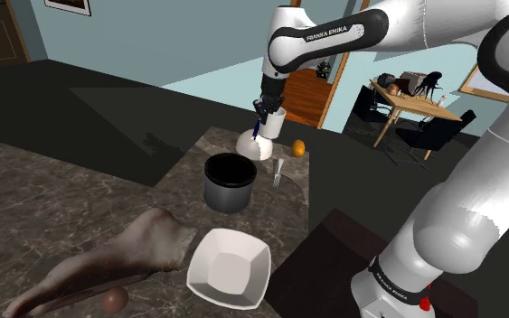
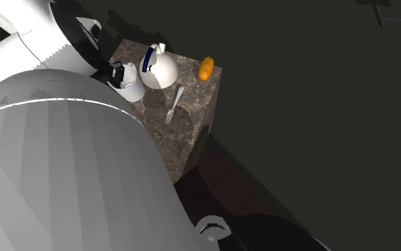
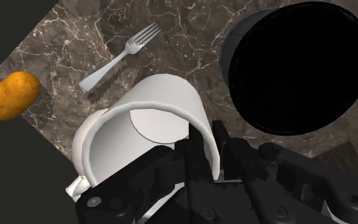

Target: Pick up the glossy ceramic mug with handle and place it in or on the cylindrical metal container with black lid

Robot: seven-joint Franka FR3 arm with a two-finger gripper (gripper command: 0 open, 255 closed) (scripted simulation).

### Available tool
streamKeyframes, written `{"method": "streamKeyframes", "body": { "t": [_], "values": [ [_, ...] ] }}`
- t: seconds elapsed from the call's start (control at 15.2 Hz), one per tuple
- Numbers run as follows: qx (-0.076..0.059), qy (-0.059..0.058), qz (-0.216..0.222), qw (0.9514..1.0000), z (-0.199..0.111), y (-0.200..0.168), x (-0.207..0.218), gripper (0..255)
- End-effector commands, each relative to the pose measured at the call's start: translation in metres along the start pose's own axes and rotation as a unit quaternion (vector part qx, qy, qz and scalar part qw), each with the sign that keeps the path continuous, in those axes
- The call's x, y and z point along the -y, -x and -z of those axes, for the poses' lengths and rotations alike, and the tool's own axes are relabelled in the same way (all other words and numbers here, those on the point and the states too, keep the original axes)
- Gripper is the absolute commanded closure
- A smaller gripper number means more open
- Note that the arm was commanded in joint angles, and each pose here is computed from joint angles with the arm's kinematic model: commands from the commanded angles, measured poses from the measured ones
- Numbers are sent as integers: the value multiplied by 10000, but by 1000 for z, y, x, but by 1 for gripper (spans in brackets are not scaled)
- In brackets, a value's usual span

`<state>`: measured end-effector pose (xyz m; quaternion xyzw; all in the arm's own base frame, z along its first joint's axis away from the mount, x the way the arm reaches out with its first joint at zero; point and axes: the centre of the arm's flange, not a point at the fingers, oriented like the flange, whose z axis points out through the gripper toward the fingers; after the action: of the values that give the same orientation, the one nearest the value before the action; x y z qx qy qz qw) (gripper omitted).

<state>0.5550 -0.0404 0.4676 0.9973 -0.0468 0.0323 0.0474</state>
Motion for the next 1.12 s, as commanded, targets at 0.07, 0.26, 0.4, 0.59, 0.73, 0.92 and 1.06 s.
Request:
{"method": "streamKeyframes", "body": {
  "t": [0.07, 0.26, 0.4, 0.59, 0.73, 0.92, 1.06],
  "values": [
    [-1, 1, -8, 10000, 4, 2, 42, 255],
    [-1, 1, -8, 10000, 10, 0, 81, 255],
    [-1, 1, -8, 10000, 14, -1, 107, 255],
    [-1, 1, -8, 10000, 20, -2, 146, 255],
    [-1, 1, -8, 10000, 16, -2, 160, 255],
    [-1, 1, -8, 10000, 1, -1, 162, 255],
    [-1, 1, -8, 10000, -10, 0, 163, 255]
  ]
}}
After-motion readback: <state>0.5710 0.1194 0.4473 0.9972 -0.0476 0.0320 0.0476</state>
